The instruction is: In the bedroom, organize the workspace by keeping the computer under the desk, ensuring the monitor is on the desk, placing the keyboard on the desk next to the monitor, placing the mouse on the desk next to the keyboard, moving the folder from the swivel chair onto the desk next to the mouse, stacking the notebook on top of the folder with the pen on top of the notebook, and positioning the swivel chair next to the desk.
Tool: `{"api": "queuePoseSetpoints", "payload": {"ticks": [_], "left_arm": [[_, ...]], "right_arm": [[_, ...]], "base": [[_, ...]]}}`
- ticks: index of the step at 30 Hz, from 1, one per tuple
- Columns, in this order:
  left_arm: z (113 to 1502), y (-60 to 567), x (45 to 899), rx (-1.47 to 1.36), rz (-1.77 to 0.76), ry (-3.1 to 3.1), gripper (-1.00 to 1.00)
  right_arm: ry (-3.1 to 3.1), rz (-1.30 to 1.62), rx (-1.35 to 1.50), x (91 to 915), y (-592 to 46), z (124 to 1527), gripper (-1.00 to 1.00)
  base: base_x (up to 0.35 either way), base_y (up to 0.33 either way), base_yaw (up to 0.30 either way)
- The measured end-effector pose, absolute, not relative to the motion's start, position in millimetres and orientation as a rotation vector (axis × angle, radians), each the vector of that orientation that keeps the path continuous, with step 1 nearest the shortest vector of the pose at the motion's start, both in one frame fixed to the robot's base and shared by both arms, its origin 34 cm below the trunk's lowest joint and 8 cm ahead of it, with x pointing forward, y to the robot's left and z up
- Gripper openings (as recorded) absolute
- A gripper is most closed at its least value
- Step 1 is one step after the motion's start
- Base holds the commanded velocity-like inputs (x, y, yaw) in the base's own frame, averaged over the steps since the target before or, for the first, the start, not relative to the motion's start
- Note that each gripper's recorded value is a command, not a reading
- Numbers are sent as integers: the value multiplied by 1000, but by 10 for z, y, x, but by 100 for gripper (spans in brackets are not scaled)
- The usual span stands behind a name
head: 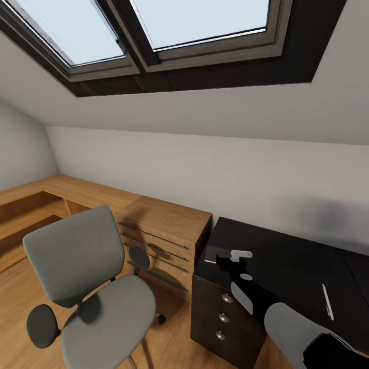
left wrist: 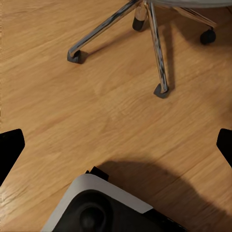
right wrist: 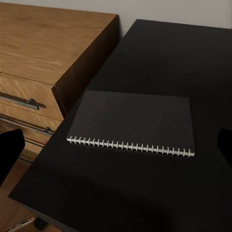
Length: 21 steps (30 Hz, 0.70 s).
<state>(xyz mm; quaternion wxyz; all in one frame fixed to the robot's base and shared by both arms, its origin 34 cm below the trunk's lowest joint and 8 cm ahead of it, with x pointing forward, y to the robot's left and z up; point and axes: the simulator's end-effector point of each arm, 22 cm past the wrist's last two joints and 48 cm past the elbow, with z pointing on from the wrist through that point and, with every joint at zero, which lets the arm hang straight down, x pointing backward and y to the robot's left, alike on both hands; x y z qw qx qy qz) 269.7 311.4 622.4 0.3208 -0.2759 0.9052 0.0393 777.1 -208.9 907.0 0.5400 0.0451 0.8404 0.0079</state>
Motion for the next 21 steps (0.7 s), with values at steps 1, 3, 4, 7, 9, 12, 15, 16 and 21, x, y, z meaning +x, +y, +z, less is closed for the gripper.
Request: {"api": "queuePoseSetpoints", "payload": {"ticks": [1,3,4,7,9,12,15,16,21], "left_arm": [[6221,3116,2687,-726,105,2380,100],[6215,3119,2667,-726,107,2385,100],[6214,3121,2659,-727,108,2386,100],[6209,3123,2643,-728,111,2389,100],[6207,3124,2638,-728,111,2391,100],[6206,3125,2632,-728,112,2392,100],[6204,3129,2627,-728,113,2393,100],[6204,3131,2624,-728,114,2393,100],[6180,3141,2540,-731,123,2412,100]], "right_arm": [[1998,19,107,7771,-2089,9070,100],[1998,19,108,7771,-2089,9071,100],[1998,19,108,7771,-2089,9071,100],[1998,19,109,7771,-2091,9070,100],[1998,18,111,7771,-2097,9070,100],[1998,18,112,7771,-2101,9070,100],[1998,17,112,7772,-2103,9071,100],[1998,17,112,7772,-2104,9071,100],[1998,17,113,7772,-2106,9070,100]], "base": [[0,0,0],[0,0,0],[0,0,0],[0,0,0],[0,0,0],[0,0,0],[0,0,0],[0,0,0],[0,0,0]]}}
